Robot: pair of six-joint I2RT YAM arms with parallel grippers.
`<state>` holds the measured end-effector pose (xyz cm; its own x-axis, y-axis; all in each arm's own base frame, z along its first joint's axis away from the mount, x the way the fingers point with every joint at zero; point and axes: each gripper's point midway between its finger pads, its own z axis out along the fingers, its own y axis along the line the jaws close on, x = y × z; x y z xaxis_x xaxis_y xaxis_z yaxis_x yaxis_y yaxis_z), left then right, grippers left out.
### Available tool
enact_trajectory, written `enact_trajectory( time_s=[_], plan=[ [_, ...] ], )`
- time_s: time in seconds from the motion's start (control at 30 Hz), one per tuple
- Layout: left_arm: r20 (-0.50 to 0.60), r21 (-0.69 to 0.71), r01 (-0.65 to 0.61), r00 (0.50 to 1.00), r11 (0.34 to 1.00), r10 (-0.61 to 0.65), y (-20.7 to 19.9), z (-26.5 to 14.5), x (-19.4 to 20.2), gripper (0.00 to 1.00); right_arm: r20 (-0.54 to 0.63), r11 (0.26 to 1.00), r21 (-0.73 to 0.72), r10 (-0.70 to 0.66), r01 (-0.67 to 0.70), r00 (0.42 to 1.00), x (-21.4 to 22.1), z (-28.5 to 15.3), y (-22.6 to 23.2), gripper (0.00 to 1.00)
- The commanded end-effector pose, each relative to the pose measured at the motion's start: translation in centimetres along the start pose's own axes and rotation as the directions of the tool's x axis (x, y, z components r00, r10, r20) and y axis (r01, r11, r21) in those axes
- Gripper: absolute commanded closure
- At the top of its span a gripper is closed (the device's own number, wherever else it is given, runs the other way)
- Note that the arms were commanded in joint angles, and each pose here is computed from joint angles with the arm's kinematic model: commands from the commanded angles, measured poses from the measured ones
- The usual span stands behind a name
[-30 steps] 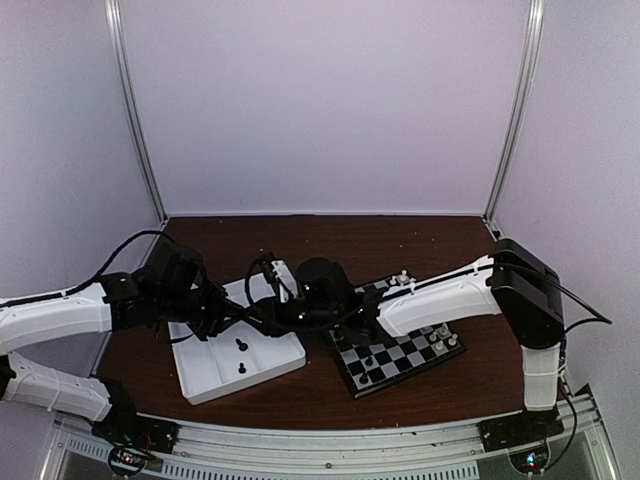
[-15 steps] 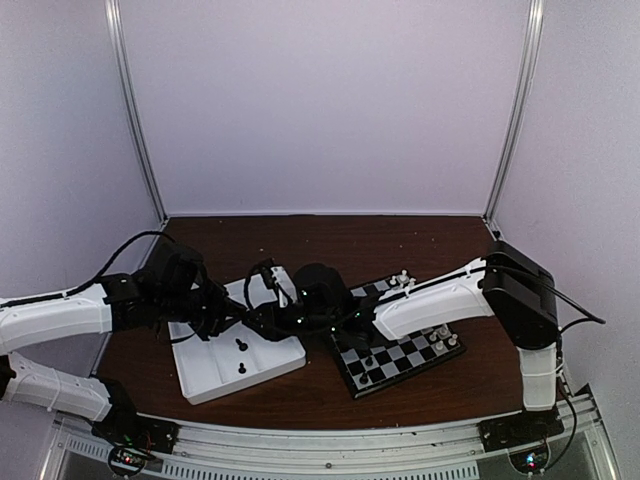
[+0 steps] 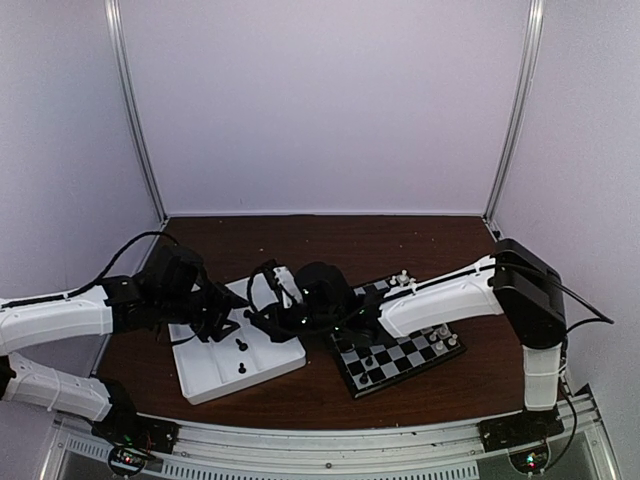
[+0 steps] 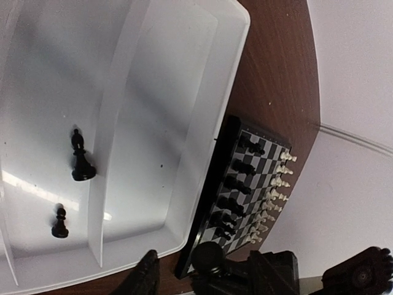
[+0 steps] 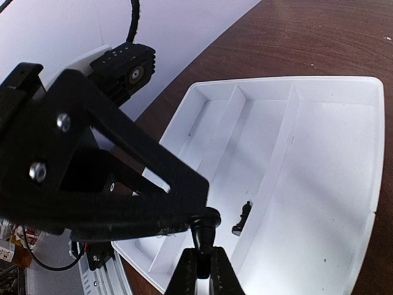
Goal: Set up the chess pieces on the board
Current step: Pick up the chess piece from the storage box, then place the chess piece on the chessboard.
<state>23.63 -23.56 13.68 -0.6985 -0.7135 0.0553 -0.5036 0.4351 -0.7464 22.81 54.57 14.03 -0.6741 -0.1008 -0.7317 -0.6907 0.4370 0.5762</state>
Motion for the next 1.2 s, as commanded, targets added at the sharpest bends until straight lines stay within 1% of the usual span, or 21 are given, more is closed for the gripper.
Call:
enact_trajectory(
  time_s=[0.0,0.07,0.1,0.13,0.2,0.23,0.3,0.33,0.4,0.43,0.47,0.6,0.67,0.73,0.83,0.9,1.0,1.17],
  plan=[
    [0.068,0.024,-0.124,0.99,0.992,0.122,-0.8,-1.2,-1.5,0.41,-0.007,0.994,0.085,-0.07,0.07,0.998,-1.5,-3.8,0.3,0.99],
    [0.116,0.036,-0.215,0.971,0.976,0.21,-1.4,-2.1,-2.5,0.38,-0.055,0.987,0.137,-0.079,0.086,0.995,-1.2,-5.6,-0.3,0.98],
    [0.136,0.04,-0.268,0.956,0.963,0.26,-1.7,-2.5,-2.8,0.37,-0.078,0.984,0.154,-0.08,0.091,0.994,-1.3,-6.5,-0.3,0.98],
    [0.154,0.044,-0.338,0.932,0.94,0.328,-2.1,-3.0,-3.1,0.36,-0.129,0.978,0.181,-0.079,0.102,0.988,-0.8,-7.6,-0.6,0.98],
    [0.186,0.028,-0.487,0.861,0.873,0.474,-2.7,-4.1,-3.4,0.31,-0.223,0.966,0.217,-0.092,0.142,0.97,-0.2,-9.6,-0.7,0.98],
    [0.191,0.007,-0.559,0.815,0.829,0.548,-2.8,-4.5,-3.4,0.29,-0.274,0.957,0.236,-0.099,0.167,0.957,0.2,-10.7,-0.9,0.98],
    [0.182,-0.038,-0.673,0.722,0.738,0.668,-2.8,-5.4,-3.4,0.24,-0.376,0.939,0.267,-0.105,0.217,0.921,1.2,-12.8,-1.2,0.97],
    [0.169,-0.058,-0.718,0.678,0.694,0.715,-2.7,-5.7,-3.4,0.23,-0.421,0.928,0.285,-0.106,0.242,0.901,1.6,-13.8,-1.5,0.97],
    [0.138,-0.091,-0.779,0.607,0.62,0.783,-2.5,-6.0,-3.3,0.22,-0.528,0.897,0.325,-0.09,0.299,0.844,2.9,-16.1,-2.4,0.97],
    [0.127,-0.087,-0.803,0.578,0.59,0.806,-2.6,-6.1,-3.1,0.22,-0.559,0.883,0.338,-0.089,0.325,0.824,3.0,-17.0,-2.7,0.97],
    [0.117,-0.078,-0.833,0.538,0.547,0.835,-2.8,-6.1,-2.8,0.22,-0.591,0.868,0.352,-0.083,0.35,0.802,3.3,-17.8,-3.1,0.97],
    [0.086,-0.027,-0.892,0.448,0.451,0.89,-3.0,-5.5,-1.7,0.22,-0.687,0.825,0.364,-0.075,0.432,0.722,3.6,-20.1,-3.7,0.97],
    [0.076,0.003,-0.915,0.402,0.402,0.913,-3.0,-4.9,-1.2,0.22,-0.737,0.806,0.356,-0.068,0.472,0.672,4.0,-20.8,-4.1,0.97],
    [0.066,0.018,-0.93,0.369,0.368,0.927,-2.7,-4.3,-0.9,0.22,-0.784,0.792,0.338,-0.062,0.508,0.618,4.6,-21.2,-4.7,0.97],
    [0.046,0.042,-0.941,0.339,0.337,0.94,-2.6,-3.6,-0.4,0.22,-0.841,0.772,0.322,-0.033,0.548,0.54,5.7,-21.2,-5.8,1.0],
    [0.042,0.056,-0.945,0.325,0.322,0.945,-2.6,-3.4,-0.1,0.22,-0.863,0.763,0.312,-0.021,0.565,0.505,6.3,-20.9,-6.4,1.0],
    [0.057,0.053,-0.948,0.316,0.313,0.947,-2.7,-3.6,-0.2,0.22,-0.877,0.755,0.304,-0.017,0.581,0.481,6.7,-20.2,-7.0,1.0],
    [0.078,0.018,-0.951,0.309,0.308,0.948,-2.3,-4.3,-0.8,0.21,-0.886,0.751,0.293,-0.02,0.592,0.464,7.2,-19.1,-7.7,1.0]
  ],
)
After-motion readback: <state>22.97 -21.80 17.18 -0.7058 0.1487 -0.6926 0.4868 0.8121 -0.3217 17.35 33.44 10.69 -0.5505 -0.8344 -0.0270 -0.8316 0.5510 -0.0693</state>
